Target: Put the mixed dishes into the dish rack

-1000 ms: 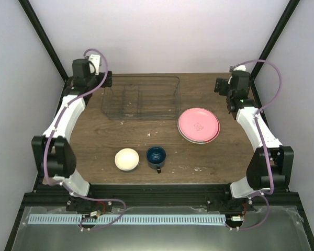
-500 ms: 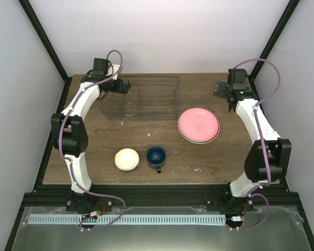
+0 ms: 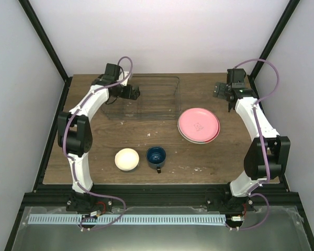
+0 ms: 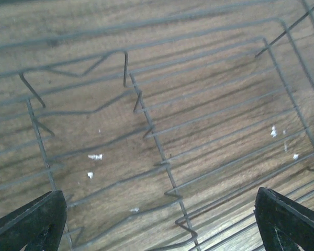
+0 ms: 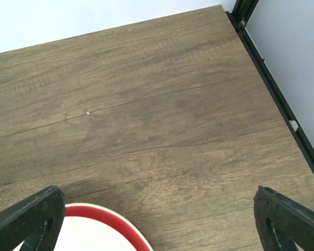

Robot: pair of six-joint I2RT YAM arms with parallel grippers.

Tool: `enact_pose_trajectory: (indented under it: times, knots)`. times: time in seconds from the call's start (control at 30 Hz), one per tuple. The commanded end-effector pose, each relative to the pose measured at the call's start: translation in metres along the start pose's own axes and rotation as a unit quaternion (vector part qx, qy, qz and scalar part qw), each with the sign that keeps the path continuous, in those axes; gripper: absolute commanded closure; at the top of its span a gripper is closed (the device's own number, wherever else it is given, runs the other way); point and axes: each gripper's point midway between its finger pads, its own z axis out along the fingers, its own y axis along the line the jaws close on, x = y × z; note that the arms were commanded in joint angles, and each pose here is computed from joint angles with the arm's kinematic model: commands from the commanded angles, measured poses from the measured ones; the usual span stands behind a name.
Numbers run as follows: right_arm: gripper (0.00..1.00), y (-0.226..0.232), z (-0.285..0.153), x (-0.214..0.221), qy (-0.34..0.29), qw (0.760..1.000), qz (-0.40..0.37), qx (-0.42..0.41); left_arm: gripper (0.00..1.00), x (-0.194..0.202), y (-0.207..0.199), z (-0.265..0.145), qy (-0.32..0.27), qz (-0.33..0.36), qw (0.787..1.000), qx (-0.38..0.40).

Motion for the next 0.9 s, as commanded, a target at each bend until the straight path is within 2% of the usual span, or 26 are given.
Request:
enact_pose_trajectory:
  times: [0.0, 0.2, 0.87]
  knots:
    - [0.00, 0.007, -0.006, -0.016, -0.013, 1.000, 0.005, -0.008, 0.00, 0.031, 0.011, 0.016, 0.037, -0.019, 0.999, -0.034]
    - [0.00, 0.005, -0.005, -0.013, -0.007, 1.000, 0.000, -0.005, 0.00, 0.039, 0.025, 0.017, 0.040, -0.027, 0.996, -0.073]
    - [0.00, 0.004, 0.000, -0.009, -0.002, 1.000, -0.017, 0.001, 0.00, 0.077, 0.010, 0.051, 0.099, -0.050, 0.993, -0.038]
